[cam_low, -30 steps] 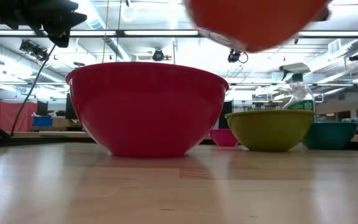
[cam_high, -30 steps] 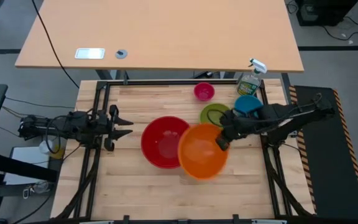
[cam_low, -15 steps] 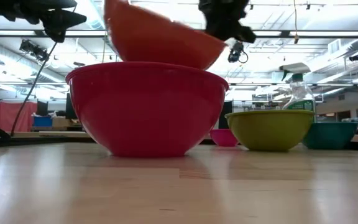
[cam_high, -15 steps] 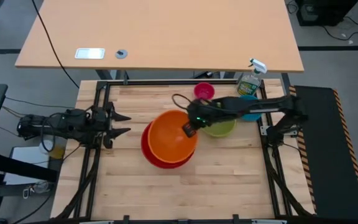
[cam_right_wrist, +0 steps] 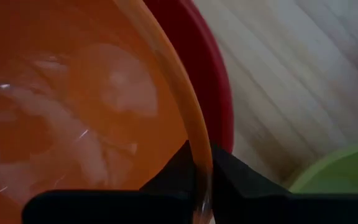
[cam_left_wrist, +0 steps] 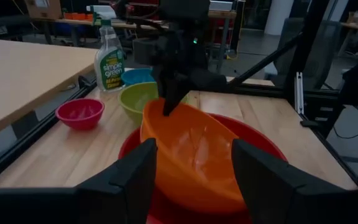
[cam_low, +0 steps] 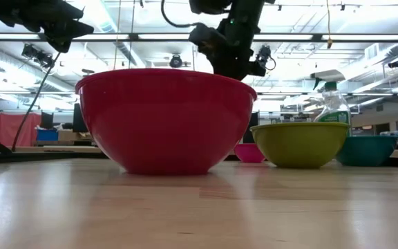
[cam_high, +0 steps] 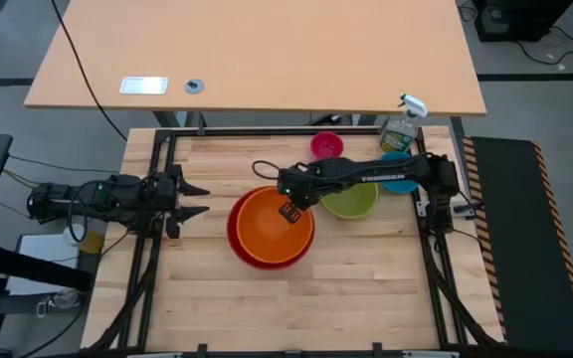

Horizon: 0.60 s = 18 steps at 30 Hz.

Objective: Nest bowls inside each other
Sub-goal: Stack the orange bowl on top of the red bowl, then stack the green bowl on top of the orange bowl

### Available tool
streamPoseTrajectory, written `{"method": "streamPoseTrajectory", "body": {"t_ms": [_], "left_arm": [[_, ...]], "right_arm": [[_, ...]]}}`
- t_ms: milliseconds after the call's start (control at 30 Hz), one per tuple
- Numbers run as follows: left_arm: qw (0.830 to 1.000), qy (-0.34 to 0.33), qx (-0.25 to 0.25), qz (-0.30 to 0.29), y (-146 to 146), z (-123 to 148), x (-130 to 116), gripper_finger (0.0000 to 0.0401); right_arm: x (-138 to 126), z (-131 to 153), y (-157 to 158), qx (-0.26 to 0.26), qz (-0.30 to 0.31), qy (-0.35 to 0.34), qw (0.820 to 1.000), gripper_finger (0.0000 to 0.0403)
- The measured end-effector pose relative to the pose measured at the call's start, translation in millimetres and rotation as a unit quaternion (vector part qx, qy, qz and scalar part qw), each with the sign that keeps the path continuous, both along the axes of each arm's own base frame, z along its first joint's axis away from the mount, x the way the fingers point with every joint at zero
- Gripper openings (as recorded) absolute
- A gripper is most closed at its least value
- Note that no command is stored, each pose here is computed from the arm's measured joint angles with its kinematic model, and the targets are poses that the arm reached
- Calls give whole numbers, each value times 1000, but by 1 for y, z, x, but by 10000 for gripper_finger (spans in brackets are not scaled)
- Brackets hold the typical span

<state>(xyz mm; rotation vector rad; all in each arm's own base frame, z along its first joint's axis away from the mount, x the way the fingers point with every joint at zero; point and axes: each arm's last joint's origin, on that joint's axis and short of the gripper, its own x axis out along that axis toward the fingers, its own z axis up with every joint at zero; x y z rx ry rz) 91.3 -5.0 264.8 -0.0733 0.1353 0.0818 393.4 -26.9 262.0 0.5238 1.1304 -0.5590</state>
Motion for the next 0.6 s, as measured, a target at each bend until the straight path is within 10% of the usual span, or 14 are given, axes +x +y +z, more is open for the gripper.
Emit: {"method": "streamPoseTrajectory", "body": {"t_ms": [600], "left_arm": [[1000, 3, 0, -2, 0, -1, 0, 210]], "right_arm": [[-22, 33, -7, 0, -61, 64, 996, 200]]}}
